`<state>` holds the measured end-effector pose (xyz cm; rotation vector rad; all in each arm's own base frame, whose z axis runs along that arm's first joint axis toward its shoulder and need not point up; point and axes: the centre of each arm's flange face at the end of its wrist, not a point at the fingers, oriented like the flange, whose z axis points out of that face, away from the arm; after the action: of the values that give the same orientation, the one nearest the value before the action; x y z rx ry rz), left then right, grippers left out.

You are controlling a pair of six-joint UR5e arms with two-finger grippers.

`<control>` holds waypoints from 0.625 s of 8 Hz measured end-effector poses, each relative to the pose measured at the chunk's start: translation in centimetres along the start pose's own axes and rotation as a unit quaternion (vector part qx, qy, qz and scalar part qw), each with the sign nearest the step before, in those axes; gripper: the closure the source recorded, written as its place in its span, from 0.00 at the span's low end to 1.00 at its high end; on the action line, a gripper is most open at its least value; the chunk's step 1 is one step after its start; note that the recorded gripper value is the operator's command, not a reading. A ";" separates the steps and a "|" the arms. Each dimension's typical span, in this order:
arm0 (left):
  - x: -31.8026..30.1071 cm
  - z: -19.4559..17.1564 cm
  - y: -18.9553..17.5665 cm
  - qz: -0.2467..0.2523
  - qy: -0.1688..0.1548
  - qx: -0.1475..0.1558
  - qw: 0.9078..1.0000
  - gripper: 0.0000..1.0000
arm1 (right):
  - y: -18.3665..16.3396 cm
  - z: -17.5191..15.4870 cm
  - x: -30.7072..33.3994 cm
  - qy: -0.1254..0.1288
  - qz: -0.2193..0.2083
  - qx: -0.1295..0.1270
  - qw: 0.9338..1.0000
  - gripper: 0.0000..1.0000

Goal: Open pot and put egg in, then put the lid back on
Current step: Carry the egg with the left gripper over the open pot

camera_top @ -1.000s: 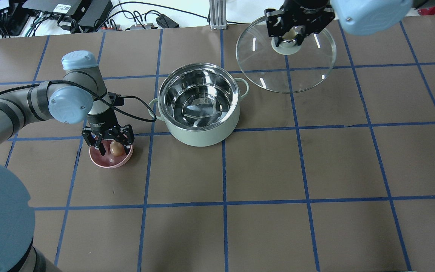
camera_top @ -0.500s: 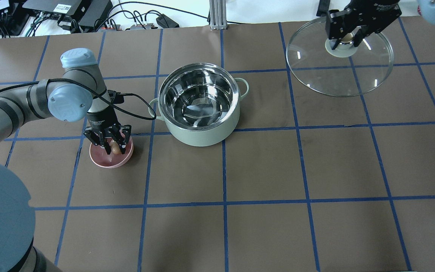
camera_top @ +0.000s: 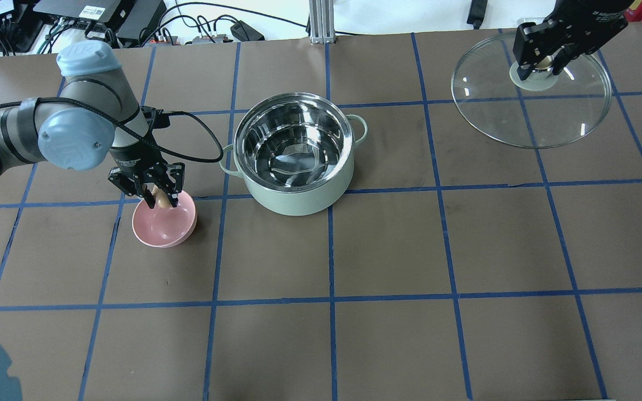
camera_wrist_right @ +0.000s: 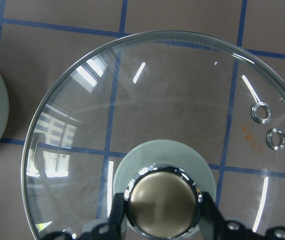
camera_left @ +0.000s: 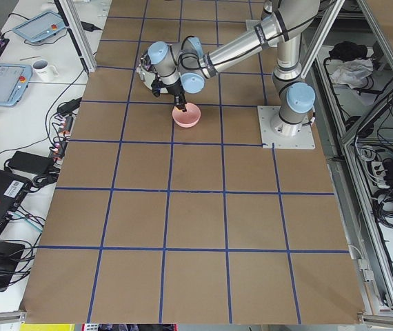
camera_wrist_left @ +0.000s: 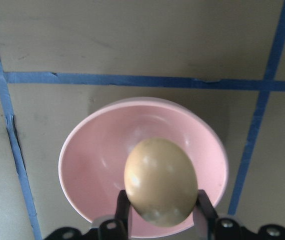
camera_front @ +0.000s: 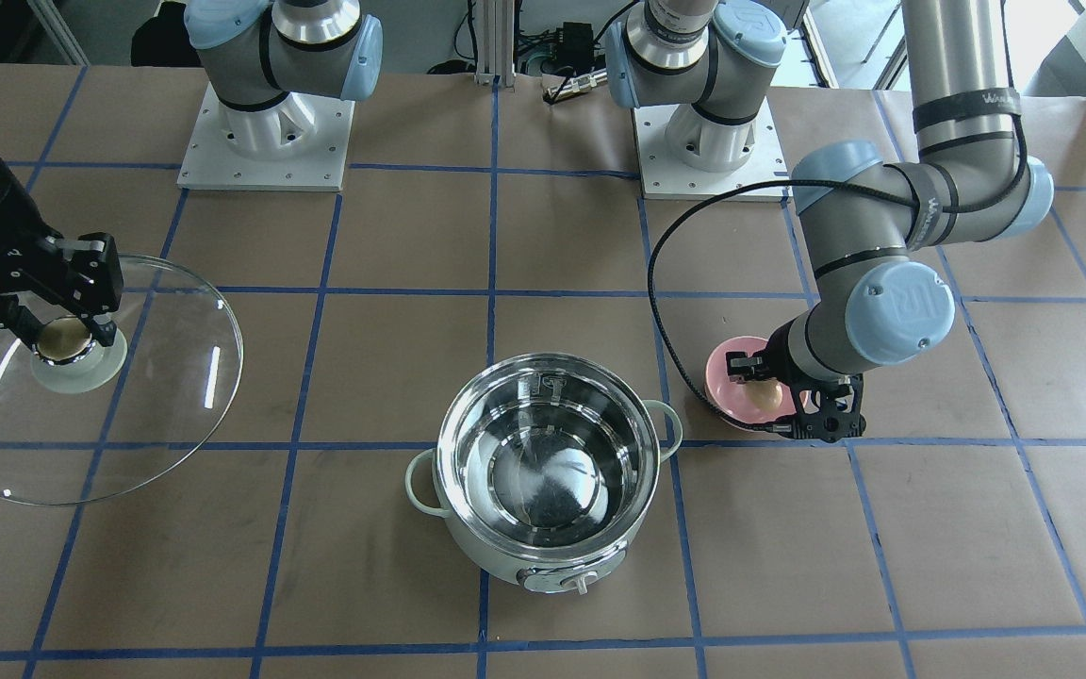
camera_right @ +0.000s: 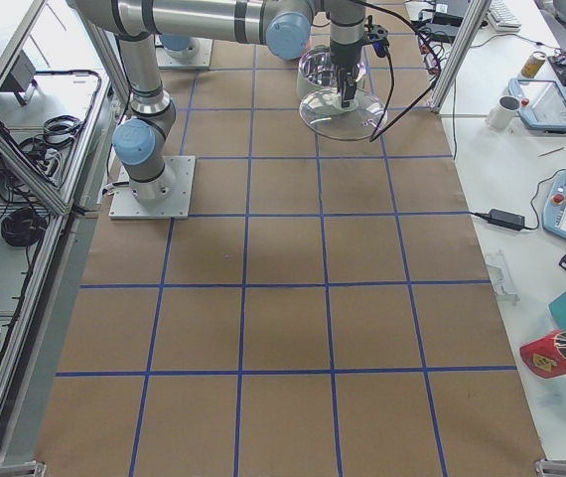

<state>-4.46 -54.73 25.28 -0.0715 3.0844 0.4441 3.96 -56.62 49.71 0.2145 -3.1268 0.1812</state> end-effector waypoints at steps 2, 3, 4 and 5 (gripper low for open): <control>2.8 -6.2 1.1 -0.032 0.037 0.063 0.997 0.88 | 0.1 0.0 0.1 0.001 0.000 -0.001 1.000 1.00; 5.7 -9.4 1.2 -0.045 0.051 0.096 0.993 0.89 | 0.1 0.1 0.1 0.001 0.000 -0.002 1.000 1.00; 8.9 -11.8 1.4 -0.060 0.070 0.122 0.988 0.89 | 0.0 0.1 0.1 0.001 -0.001 -0.003 1.000 1.00; 11.9 -12.8 0.9 -0.082 0.092 0.148 0.981 0.89 | 0.0 0.1 0.1 0.001 -0.001 -0.003 1.000 1.00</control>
<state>-16.63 -57.96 37.42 -0.3766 3.2484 -0.0318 3.88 -56.60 49.57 0.2173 -3.1251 0.1718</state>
